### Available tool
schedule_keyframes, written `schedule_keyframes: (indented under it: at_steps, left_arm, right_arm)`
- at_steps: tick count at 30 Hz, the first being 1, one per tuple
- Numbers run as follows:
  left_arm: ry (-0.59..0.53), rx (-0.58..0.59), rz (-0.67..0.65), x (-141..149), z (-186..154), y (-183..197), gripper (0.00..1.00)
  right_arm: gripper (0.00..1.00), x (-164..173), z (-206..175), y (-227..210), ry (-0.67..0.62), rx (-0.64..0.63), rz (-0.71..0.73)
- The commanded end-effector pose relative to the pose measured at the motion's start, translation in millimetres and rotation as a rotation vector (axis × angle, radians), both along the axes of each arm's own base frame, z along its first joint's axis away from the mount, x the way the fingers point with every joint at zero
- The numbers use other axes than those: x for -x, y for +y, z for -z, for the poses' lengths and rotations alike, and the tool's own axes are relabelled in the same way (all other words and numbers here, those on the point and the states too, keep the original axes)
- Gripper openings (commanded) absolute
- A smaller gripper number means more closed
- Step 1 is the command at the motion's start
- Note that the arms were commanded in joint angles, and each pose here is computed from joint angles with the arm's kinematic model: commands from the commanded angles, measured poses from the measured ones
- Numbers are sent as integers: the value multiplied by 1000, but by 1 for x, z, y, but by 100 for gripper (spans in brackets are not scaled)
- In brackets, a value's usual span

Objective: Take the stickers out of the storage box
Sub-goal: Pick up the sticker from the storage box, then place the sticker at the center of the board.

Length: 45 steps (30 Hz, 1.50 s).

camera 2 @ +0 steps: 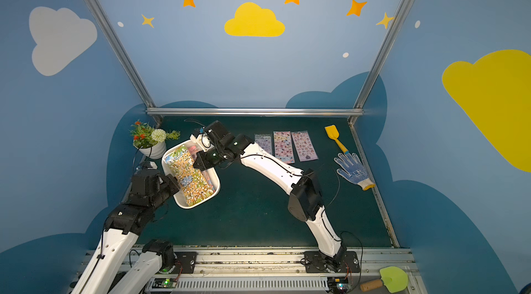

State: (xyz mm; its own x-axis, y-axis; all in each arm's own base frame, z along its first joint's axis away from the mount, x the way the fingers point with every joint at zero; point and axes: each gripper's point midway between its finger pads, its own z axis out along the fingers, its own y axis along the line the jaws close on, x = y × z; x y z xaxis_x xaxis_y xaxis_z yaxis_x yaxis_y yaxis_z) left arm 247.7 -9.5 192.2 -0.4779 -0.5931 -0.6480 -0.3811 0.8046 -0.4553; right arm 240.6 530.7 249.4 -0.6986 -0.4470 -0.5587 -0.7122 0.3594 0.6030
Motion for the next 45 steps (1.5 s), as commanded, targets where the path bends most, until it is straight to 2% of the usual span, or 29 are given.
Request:
schedule_keyframes:
  at_steps: [1, 16, 27, 34, 45]
  left_arm:
    - [-97, 31, -8, -10, -25, -1, 4]
    - [-59, 24, -3, -12, -17, -2, 4]
    - [-18, 23, 0, -15, -8, -3, 4]
    - [-5, 26, -8, -16, -4, -3, 4]
    - [-12, 16, -8, -15, -7, -2, 4]
  right_arm:
    - [0, 3, -33, -9, -45, -51, 0]
    - [0, -4, -67, -29, -85, -90, 33]
    - [0, -17, -93, -60, -109, -121, 81]
    - [0, -46, -109, -95, -89, -157, 154]
    - [0, -126, -105, -171, 5, -234, 335]
